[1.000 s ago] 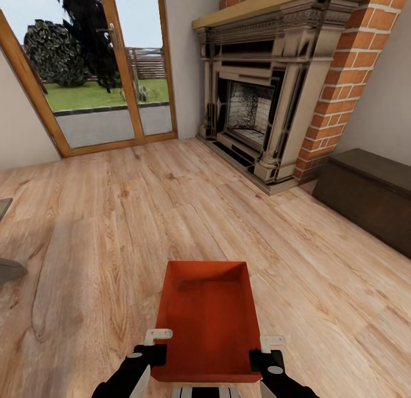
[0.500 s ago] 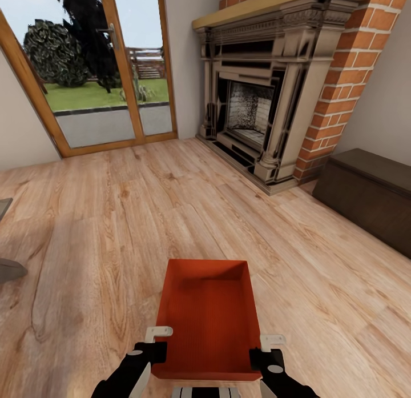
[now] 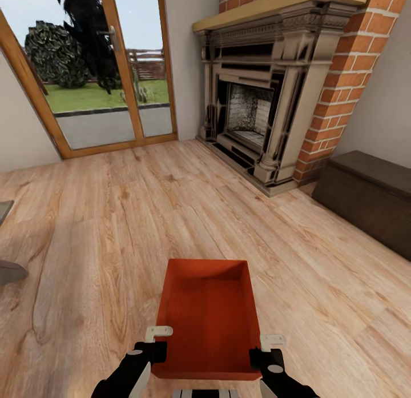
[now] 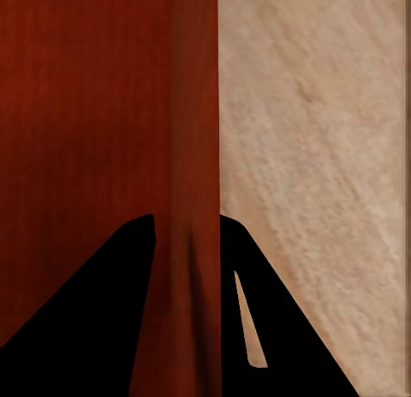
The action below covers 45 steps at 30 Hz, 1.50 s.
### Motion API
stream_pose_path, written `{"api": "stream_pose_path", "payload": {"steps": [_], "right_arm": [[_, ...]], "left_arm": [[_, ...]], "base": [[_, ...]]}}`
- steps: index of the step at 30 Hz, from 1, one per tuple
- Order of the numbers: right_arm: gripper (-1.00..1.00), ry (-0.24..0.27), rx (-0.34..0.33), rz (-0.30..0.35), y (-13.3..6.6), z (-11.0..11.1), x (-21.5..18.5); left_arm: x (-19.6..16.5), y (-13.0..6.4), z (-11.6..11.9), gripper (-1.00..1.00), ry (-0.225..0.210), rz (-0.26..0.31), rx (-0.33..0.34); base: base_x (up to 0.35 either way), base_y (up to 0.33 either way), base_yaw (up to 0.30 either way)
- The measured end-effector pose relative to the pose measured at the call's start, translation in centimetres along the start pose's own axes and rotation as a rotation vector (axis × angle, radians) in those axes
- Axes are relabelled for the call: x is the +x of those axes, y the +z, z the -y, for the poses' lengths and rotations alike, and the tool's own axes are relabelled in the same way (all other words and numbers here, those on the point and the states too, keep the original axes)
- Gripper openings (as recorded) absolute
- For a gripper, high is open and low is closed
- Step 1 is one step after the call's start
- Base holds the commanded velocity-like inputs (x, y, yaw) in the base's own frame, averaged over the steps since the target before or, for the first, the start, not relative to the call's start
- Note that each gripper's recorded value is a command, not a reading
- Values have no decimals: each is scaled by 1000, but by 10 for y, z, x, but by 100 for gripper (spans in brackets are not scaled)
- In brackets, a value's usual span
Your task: Move the two storage containers from the living room to the garage. In the garage, place one container on the floor and stack the other container on top of it (either order is fine).
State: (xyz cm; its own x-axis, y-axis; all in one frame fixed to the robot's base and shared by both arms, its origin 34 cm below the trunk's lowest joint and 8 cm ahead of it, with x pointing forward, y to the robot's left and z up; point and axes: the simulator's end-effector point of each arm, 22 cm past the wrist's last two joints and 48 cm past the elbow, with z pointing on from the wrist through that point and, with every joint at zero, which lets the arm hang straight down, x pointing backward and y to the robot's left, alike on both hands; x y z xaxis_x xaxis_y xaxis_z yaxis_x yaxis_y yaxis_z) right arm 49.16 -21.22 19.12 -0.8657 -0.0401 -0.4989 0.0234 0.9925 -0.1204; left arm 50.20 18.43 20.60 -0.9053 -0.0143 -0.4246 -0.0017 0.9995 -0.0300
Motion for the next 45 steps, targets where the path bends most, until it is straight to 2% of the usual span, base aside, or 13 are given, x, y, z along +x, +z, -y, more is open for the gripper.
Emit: {"api": "stream_pose_path", "payload": {"steps": [45], "right_arm": [[-100,-3,1,1,-73,11,-71]], "left_arm": [[-62,-79,2,-100,-4,1,1]], "base": [[0,0,0]]}}
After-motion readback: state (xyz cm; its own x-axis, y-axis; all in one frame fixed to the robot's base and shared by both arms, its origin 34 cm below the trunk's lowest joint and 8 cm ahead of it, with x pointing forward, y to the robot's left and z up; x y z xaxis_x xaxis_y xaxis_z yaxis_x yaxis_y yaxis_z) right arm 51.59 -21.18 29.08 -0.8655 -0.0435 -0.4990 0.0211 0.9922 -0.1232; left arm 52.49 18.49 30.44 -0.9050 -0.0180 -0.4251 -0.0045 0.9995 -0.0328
